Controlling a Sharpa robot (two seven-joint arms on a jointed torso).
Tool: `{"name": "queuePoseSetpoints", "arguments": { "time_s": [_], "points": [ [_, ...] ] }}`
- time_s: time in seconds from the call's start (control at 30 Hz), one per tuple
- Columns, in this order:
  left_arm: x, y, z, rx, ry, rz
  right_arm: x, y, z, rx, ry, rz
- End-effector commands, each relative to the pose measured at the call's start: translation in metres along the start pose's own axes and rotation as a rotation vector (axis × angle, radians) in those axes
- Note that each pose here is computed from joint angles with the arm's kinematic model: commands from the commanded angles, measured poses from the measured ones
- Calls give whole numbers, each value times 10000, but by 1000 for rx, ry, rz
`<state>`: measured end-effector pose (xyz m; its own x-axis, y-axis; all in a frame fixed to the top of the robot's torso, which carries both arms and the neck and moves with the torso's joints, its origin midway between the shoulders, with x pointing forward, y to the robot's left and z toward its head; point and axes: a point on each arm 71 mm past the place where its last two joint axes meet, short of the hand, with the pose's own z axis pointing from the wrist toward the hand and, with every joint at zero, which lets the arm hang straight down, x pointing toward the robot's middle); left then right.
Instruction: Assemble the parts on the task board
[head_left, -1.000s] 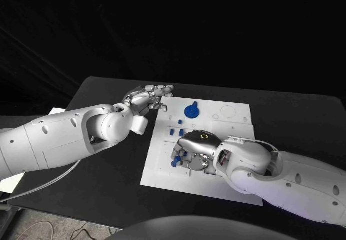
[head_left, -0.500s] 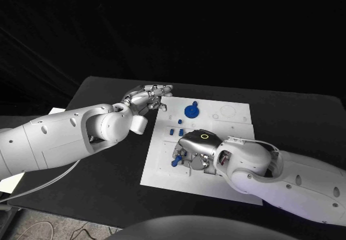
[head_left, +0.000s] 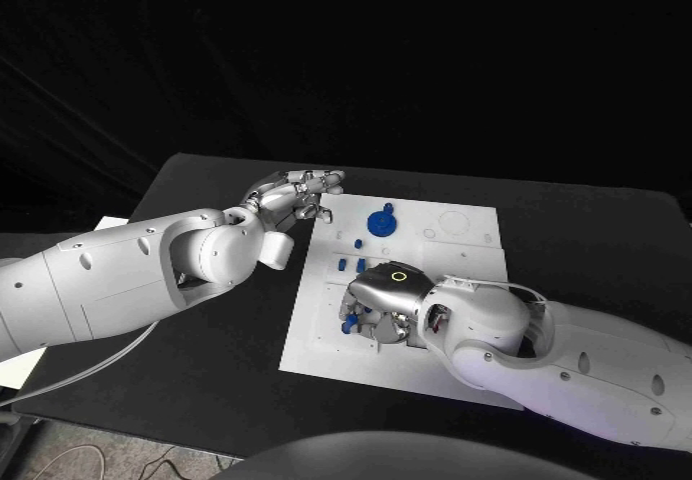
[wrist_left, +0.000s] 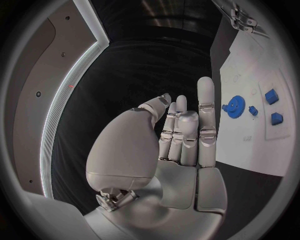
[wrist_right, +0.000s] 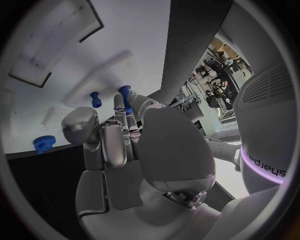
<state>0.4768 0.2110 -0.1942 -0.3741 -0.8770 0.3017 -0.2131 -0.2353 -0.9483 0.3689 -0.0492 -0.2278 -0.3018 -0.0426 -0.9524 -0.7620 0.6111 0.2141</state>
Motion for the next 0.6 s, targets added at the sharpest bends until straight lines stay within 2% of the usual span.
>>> {"name": "queuePoseSetpoints", "arguments": {
  "time_s": [0.03,0.6],
  "points": [
    [31,-7,2,6,21,-1,56,3,9,14,35,-35],
    [34,-6,0,4,24,-2,26,1,32,9,-52,-16]
  ]
}}
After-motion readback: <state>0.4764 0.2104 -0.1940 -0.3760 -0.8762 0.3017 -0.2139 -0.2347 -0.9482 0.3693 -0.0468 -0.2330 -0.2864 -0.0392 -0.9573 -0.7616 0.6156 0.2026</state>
